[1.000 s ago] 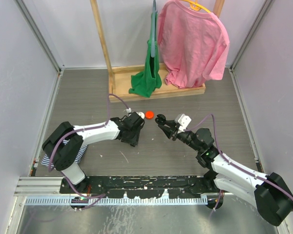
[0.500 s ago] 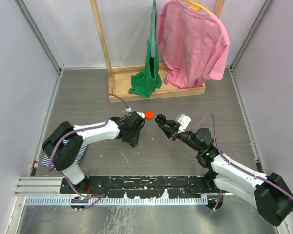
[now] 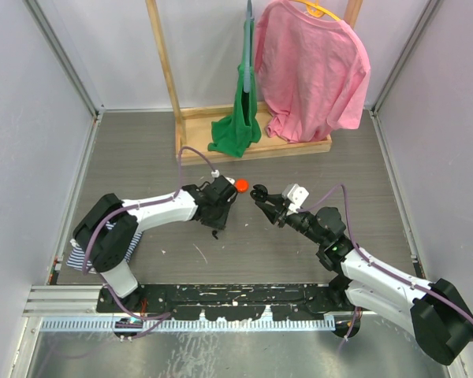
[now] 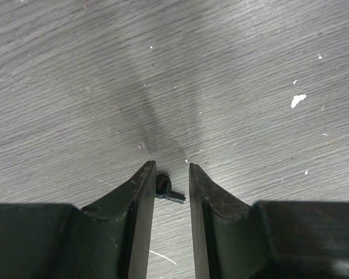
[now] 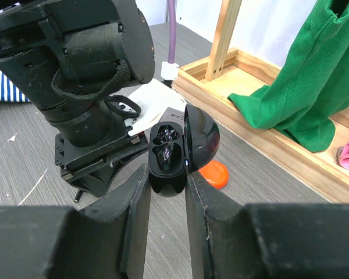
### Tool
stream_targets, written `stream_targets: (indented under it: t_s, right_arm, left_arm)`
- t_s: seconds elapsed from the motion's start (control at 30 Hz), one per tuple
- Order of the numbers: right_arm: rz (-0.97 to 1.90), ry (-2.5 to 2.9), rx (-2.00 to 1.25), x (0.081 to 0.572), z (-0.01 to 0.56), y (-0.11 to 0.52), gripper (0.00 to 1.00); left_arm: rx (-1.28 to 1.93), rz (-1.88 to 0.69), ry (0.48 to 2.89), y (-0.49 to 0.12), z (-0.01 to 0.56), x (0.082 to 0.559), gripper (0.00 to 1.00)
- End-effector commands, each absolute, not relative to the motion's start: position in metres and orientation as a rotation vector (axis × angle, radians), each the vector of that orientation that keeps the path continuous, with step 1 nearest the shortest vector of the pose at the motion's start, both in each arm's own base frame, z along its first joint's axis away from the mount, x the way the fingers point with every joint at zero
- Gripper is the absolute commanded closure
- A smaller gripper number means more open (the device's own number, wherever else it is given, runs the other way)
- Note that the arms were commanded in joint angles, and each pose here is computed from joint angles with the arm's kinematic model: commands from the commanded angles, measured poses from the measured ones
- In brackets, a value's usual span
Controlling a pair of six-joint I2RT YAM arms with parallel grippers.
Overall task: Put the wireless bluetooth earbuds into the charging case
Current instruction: Pick up the earbud from the center of the board.
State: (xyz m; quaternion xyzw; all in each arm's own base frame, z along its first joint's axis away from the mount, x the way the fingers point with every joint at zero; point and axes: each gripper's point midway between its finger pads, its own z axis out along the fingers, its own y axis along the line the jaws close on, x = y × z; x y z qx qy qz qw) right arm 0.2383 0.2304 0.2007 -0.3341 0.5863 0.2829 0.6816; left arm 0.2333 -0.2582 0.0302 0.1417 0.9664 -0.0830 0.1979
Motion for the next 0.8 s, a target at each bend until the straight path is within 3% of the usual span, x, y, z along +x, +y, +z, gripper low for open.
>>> stream_targets:
  t_s: [0.0, 0.33, 0.77]
  right_arm:
    - [0.623, 1.243, -0.728, 0.241, 0.226, 0.23, 0.76]
    - [0.627, 1.245, -0.731, 0.241, 0.225, 0.231, 0.76]
    - [0.628, 1.248, -0.734, 0.241, 0.224, 0.231, 0.76]
  left_arm:
    - [0.479, -0.207, 2.722, -0.259, 0.035, 0.231, 0.68]
    - [0.454, -0.158, 2.754, -0.247, 0.034, 0.223, 0.64]
    - [0.477, -0.139, 2.784, -0.248, 0.016, 0.222, 0.72]
